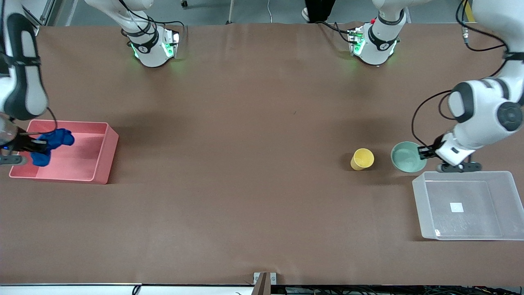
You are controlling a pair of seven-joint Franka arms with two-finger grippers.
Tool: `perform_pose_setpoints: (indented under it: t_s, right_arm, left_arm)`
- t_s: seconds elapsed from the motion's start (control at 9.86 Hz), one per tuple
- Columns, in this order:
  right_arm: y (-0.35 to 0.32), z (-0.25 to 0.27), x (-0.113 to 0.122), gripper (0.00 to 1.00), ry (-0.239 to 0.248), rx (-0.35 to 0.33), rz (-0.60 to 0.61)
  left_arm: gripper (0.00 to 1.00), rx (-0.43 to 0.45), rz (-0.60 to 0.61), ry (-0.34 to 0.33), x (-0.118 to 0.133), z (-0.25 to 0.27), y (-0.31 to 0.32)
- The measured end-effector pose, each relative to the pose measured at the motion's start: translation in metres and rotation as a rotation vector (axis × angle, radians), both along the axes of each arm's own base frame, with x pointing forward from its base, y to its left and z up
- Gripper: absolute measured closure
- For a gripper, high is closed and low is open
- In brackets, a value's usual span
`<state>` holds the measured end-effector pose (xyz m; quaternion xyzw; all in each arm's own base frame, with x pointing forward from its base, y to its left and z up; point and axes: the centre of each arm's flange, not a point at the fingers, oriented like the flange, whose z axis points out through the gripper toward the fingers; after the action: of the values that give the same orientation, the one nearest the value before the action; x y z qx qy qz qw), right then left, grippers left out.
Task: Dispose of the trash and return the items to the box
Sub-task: 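Lift the cloth into the pink bin while the left gripper grasps the bowl, then release the cloth in the bin while the left gripper lowers the bowl into the box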
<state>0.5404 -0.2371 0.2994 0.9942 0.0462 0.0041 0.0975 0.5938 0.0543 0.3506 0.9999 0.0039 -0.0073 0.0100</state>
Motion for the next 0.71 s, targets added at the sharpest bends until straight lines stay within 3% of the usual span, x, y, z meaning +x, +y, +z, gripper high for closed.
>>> perform_pose_setpoints:
  t_s: [0.1,0.41,0.51,0.71]
  right_arm:
    - [0.001,-0.028,-0.007,0.86,0.006,-0.004,0.006]
    - [0.006,-0.051,-0.006,0.45,0.018,0.007,-0.005]
    - [0.007,-0.043,-0.002,0.32,0.009,0.042,-0.055]
    - [0.025,0.023,0.021,0.04,0.053,0.135,-0.163]
  left_arm:
    - [0.96,0.003,-0.015,-0.026,0.015,0.036,0.003]
    - [0.96,0.008,-0.069,-0.105,0.063,0.066,0.024]
    - [0.96,0.006,-0.069,-0.107,0.081,0.051,0.041]
    - [0.96,0.003,-0.094,-0.108,0.109,0.016,0.09]
